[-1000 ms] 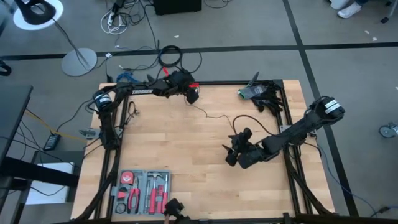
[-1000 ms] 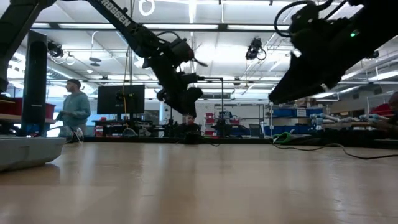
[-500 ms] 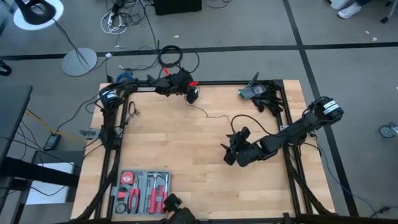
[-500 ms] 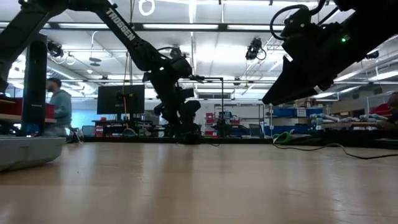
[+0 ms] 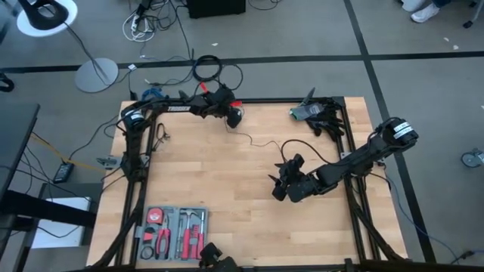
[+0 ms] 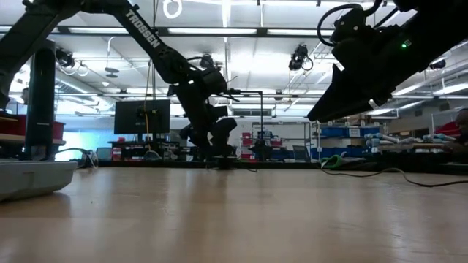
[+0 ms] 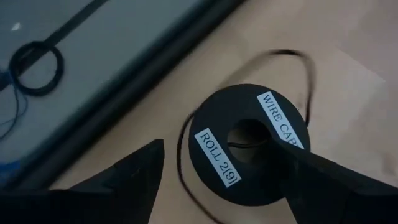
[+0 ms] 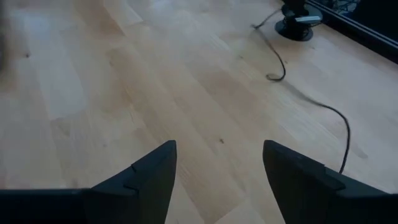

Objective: Coil cords
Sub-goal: Uncoil the black wire from the spool

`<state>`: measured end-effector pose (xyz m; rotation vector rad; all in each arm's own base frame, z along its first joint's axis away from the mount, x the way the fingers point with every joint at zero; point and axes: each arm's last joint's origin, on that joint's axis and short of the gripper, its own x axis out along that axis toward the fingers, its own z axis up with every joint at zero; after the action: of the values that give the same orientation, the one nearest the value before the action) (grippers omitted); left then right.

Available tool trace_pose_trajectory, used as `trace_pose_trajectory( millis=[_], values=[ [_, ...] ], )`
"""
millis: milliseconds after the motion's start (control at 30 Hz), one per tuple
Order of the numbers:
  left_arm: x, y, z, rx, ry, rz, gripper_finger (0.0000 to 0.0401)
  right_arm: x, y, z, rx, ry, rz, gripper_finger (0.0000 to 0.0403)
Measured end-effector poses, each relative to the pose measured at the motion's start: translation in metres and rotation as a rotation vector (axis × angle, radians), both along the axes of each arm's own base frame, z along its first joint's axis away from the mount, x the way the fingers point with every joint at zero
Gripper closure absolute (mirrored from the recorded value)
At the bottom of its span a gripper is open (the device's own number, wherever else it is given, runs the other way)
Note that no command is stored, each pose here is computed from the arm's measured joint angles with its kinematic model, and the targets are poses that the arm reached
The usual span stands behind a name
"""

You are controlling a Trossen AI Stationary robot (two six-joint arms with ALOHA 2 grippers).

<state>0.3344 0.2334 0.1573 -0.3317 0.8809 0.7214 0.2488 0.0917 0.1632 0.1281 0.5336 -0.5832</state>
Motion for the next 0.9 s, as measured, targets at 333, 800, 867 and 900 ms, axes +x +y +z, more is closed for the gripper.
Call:
trace_pose_trajectory(
  millis=[333,800,867,900],
  values=[
    [0.026,-0.055,-0.002,-0.06,0.033,-0.106,0.0101,0.002,0.0,0.001,-0.015,-0.004,0.013,0.0165],
    [0.028,-0.148,0.012,0.042,0.157,-0.248,0.0101,-0.004,0.011,0.005,-0.013,-0.012,0.062,0.0179],
    [0.024,-0.157,0.007,0.048,0.114,-0.24,0.0101,-0.005,0.013,0.005,-0.01,-0.013,0.07,0.0181],
    [0.021,-0.162,0.005,0.048,0.088,-0.238,0.0101,-0.006,0.014,0.006,-0.008,-0.018,0.074,0.0182]
  ],
)
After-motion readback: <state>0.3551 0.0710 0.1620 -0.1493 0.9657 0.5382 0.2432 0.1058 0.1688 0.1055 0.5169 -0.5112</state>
